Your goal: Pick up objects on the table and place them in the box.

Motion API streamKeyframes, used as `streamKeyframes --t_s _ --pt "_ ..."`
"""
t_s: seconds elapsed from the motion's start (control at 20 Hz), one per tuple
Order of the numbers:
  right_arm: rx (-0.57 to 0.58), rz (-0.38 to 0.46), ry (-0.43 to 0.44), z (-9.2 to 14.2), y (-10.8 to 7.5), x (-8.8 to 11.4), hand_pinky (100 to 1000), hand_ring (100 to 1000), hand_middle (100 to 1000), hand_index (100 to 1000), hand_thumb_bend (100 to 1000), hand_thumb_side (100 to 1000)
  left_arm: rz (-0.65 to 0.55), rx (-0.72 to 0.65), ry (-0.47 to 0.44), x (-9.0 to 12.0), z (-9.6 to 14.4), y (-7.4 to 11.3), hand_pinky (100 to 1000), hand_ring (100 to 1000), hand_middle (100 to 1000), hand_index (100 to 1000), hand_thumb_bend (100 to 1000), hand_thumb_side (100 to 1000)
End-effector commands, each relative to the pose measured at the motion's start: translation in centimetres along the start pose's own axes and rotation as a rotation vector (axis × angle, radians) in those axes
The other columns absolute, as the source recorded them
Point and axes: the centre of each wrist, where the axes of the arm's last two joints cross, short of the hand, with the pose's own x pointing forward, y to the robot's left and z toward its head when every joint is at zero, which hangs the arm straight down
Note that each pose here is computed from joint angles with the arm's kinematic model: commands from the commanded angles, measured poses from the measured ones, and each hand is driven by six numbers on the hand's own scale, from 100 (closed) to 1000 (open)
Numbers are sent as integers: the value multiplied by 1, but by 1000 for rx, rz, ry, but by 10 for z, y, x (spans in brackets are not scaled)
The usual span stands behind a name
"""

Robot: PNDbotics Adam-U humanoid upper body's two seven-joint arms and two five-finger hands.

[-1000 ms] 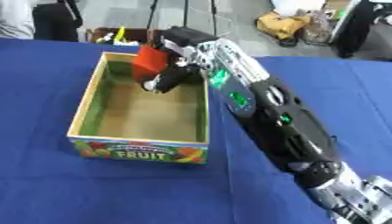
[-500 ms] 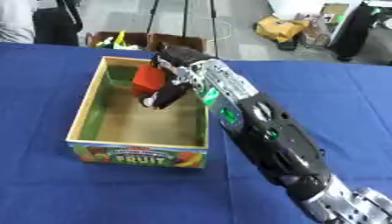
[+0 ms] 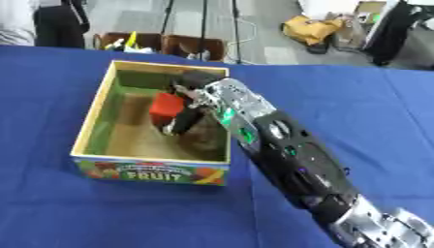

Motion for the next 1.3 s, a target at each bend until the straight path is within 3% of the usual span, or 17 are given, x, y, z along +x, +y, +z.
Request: streamKeyframes --t_s 0.05,0.4,0.55,0.65,1.3 --pt "15 49 1 2 -15 -1 427 573 446 533 100 446 5 -2 -32 7 -4 2 575 628 576 648 100 886" --pt "64 84 -28 7 -25 4 517 693 562 648 100 458 7 -4 -33 7 -4 1 575 628 576 648 100 886" --pt "70 97 -34 9 -28 5 604 810 717 740 100 472 7 -4 -33 8 -4 1 575 626 577 648 100 886" --pt "68 109 -27 10 -30 5 640 852 775 786 100 476 7 -5 -33 8 -4 1 575 626 577 648 100 887" --pt "-83 151 -2 36 -56 2 651 866 809 820 155 529 -1 -5 -24 6 -3 3 575 626 576 647 100 887"
